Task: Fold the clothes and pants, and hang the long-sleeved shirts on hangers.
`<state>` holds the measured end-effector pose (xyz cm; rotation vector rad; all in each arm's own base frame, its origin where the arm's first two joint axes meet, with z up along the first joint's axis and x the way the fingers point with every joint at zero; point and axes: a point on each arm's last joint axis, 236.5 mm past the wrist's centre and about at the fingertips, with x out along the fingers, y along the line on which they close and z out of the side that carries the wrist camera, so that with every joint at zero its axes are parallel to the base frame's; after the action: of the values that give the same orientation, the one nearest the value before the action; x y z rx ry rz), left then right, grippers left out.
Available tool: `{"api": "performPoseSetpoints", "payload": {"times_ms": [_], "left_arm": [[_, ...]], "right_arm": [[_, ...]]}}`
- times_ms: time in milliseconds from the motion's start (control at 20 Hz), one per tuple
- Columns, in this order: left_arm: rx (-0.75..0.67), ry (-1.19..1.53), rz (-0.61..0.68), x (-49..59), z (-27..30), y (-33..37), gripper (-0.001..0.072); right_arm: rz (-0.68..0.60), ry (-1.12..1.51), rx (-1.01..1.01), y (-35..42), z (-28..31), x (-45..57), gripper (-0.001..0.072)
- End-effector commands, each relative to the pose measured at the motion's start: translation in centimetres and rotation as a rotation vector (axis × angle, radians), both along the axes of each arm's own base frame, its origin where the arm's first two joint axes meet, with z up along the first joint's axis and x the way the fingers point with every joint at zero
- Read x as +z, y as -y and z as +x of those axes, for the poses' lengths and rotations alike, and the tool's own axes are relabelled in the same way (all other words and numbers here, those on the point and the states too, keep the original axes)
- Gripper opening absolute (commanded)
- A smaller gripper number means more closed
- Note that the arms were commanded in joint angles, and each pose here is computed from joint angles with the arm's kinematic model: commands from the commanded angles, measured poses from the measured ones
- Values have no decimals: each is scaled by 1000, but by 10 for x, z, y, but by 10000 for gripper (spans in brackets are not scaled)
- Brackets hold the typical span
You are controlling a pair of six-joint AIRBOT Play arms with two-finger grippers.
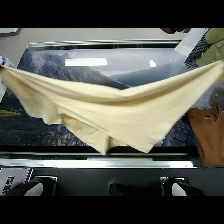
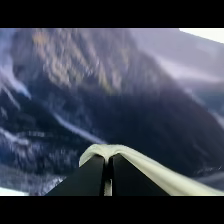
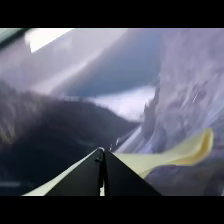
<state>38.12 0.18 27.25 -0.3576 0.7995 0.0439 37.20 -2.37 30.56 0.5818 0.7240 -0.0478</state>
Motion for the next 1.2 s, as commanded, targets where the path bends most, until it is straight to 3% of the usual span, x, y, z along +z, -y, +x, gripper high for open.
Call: {"api": "performPoseSetpoints", "payload": {"times_ms": [0,250,550,600,700,750,1000,1150], "left_arm": [[-29,-245,-40,-117,35,10,18],[-49,-413,-50,-261,91,27,18],[-39,-538,-47,-339,97,24,18],[-37,-537,-46,-340,97,23,17],[-30,-525,-46,-338,100,18,18],[-26,-525,-46,-336,101,16,18],[-23,-558,-48,-325,93,-2,17],[-16,-586,-55,-326,87,-7,18]], "right_arm": [[152,-262,112,-29,61,-110,30],[98,-413,120,-52,152,-274,30],[153,-469,56,-59,175,-344,32],[153,-474,56,-57,174,-342,59],[154,-519,76,-47,159,-335,270],[145,-542,118,-39,148,-329,328],[150,-678,194,24,63,-294,376],[267,-720,221,0,14,-312,415]]}}
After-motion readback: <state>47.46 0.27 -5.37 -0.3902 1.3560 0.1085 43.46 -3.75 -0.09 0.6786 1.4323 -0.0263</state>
